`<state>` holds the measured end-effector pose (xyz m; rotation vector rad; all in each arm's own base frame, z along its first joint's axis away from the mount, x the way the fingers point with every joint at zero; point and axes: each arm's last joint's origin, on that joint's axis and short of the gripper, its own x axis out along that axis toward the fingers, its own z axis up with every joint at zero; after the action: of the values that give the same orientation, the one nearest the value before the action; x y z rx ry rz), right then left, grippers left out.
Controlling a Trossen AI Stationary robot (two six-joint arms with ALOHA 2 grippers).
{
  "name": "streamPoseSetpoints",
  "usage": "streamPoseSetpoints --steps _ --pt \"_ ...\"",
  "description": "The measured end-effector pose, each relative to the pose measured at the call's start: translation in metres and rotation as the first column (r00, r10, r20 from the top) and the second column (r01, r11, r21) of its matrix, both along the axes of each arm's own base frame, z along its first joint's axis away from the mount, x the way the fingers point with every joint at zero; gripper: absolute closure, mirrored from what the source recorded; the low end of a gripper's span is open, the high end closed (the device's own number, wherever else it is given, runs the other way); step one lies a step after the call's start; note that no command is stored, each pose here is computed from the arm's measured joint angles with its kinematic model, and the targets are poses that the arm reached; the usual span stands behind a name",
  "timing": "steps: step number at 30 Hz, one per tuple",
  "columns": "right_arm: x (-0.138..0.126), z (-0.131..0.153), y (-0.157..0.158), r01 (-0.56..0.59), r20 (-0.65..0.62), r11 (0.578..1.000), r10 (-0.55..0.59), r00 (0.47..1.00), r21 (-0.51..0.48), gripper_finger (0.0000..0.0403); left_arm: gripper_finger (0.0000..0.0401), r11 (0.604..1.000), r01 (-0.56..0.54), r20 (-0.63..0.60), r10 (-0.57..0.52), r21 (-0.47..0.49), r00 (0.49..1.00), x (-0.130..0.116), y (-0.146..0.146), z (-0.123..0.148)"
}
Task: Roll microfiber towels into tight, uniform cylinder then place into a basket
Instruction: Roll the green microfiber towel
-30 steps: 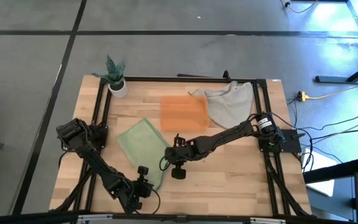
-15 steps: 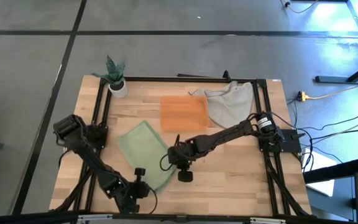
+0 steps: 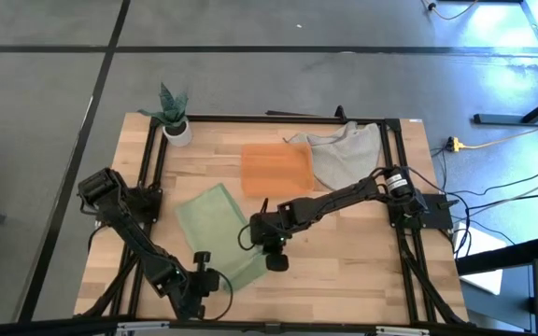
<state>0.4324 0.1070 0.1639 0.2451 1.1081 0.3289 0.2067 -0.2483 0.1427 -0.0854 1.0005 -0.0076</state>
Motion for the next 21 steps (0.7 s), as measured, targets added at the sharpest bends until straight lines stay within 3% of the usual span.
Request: streamPoseSetpoints --steps 10,21 --pt "-0.001 0.001 0.008 -0.076 0.040 0.997 0.077 0.996 -0.030 0.0388 0.0401 1.000 0.005 -0.020 -0.005 0.011 1.000 -0.002 0.001 -0.001" --pt "-0.002 0.003 0.027 -0.282 0.160 0.950 0.302 0.940 -0.136 0.0325 0.0401 0.999 0.033 -0.087 -0.029 0.043 0.996 -0.009 0.002 -0.004"
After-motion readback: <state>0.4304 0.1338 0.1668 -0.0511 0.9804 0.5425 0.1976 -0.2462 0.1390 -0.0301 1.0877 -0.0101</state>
